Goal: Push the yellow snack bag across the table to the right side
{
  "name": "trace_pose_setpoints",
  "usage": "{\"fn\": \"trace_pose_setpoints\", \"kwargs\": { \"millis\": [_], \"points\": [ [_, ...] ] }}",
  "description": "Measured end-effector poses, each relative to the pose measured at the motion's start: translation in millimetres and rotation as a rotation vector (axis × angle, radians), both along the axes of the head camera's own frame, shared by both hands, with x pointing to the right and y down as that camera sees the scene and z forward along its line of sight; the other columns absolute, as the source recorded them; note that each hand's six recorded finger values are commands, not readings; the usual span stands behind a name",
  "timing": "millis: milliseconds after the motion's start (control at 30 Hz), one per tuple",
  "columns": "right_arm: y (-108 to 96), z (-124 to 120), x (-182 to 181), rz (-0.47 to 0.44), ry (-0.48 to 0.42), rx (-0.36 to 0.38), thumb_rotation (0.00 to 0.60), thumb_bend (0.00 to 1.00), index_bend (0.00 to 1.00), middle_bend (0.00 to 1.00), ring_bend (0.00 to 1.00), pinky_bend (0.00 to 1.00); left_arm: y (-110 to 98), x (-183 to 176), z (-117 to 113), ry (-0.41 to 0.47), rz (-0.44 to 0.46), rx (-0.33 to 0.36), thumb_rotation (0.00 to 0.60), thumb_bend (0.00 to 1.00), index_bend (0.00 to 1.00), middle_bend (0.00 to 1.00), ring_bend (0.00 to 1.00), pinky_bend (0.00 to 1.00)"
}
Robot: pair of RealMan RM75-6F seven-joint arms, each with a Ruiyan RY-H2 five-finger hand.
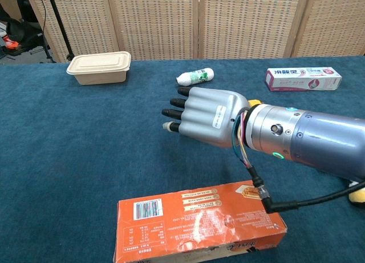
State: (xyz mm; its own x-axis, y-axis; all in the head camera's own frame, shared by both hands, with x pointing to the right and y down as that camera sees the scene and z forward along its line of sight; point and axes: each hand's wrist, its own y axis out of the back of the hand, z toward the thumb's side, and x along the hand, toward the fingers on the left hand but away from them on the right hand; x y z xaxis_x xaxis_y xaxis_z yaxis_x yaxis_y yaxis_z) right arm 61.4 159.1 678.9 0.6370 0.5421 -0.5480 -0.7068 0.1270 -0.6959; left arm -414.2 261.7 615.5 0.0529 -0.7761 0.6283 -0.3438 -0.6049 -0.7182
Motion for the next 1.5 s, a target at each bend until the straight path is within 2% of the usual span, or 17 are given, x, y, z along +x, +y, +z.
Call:
{"fn": "trace_pose_setpoints", "kwargs": {
  "millis": [600, 1033, 1500],
  "points": [
    [-6.5, 15.3, -15.1, 0.016, 0.025, 0.0, 0.6, 0.26, 0.05, 0.0, 0.0, 0.08, 3.9, 2.5, 6.1, 0.019, -0.003, -0.033, 0.6, 0.32, 0.0, 0.0, 0.0, 0.01],
    [-7.7, 33.9, -12.5, 0.033, 0.057, -0.015, 0.6, 0.26, 0.05, 0.0, 0.0, 0.08, 7.8, 5.2, 9.4, 0.025, 0.007, -0.053, 0.6, 0.32, 0.0, 0.0, 0.0, 0.01],
    [-27.2, 49.8, 1.3, 0.06, 0.112, 0.014, 0.6, 0.26, 0.05, 0.0, 0.0, 0.08, 11.2, 6.8, 12.3, 0.036, -0.001, -0.078, 0.6, 0.32, 0.0, 0.0, 0.0, 0.01]
  ]
}}
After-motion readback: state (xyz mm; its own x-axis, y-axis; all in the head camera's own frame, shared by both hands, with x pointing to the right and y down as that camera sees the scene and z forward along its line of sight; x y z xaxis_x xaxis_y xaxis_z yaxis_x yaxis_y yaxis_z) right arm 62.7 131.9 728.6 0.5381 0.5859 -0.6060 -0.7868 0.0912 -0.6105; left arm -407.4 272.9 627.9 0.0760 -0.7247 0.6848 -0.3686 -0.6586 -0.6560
